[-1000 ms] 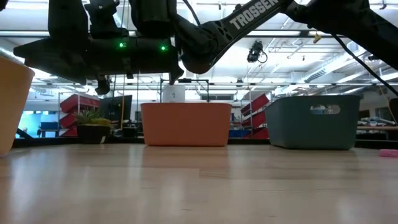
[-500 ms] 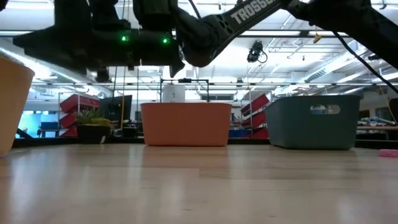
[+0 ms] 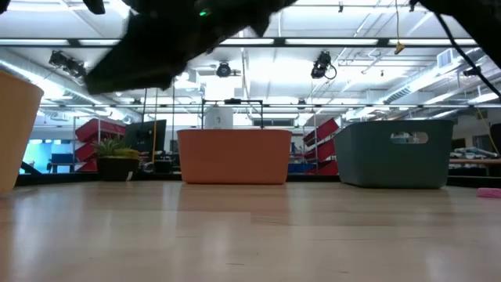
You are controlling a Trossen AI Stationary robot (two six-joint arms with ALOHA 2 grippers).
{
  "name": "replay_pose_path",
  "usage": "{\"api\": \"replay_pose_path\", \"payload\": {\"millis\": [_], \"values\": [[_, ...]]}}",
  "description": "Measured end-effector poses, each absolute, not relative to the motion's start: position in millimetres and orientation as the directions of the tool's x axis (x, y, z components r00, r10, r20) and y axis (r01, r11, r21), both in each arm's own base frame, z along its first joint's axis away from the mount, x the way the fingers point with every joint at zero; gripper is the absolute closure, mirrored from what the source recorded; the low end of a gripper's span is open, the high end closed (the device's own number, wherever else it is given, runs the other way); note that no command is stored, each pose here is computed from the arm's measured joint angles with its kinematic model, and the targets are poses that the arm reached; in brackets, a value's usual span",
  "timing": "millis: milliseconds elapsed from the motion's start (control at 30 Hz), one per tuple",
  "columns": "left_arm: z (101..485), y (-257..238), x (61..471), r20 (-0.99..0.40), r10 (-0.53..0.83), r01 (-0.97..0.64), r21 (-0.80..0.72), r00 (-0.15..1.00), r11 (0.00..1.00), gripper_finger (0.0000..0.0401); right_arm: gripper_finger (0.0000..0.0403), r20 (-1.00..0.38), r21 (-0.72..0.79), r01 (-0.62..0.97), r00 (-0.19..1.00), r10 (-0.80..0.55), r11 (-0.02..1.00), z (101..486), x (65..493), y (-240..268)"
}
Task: Sort candy
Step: Put the pink candy into the yellow bin
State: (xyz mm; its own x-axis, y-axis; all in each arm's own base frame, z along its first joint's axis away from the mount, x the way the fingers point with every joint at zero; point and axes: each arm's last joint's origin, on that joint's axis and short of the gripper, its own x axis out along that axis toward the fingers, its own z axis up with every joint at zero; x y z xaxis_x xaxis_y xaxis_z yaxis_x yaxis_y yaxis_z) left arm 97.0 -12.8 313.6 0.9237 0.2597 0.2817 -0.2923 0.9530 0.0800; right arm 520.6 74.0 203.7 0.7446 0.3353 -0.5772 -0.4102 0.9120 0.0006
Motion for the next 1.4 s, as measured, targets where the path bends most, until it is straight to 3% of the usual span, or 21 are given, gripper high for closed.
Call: {"api": "replay_pose_path", "payload": {"millis": [267,467,900,1200,1400], "values": [[313,-13,97,0.28,0.26,-0.292,0.081,0.924,0.953,0.0334,0.0291,-0.894,0.143,-0.356,0.354,0.275,0.923,210,466,69],[313,-13,97,0.275,0.259,-0.292,0.084,0.926,0.953,0.0334,0.0292,-0.941,0.155,-0.293,0.248,0.232,0.943,205,432,64],[313,-13,97,0.276,0.259,-0.291,0.084,0.926,0.953,0.0334,0.03,-0.939,0.081,0.021,0.337,0.069,0.997,193,314,52],[312,-13,97,0.27,0.259,-0.291,0.088,0.928,0.953,0.0334,0.03,-0.938,0.088,0.224,0.346,0.005,0.971,186,222,60],[312,-13,97,0.27,0.258,-0.291,0.088,0.928,0.953,0.0334,0.03,-0.909,0.108,0.3,0.417,-0.029,0.948,182,175,62]]}}
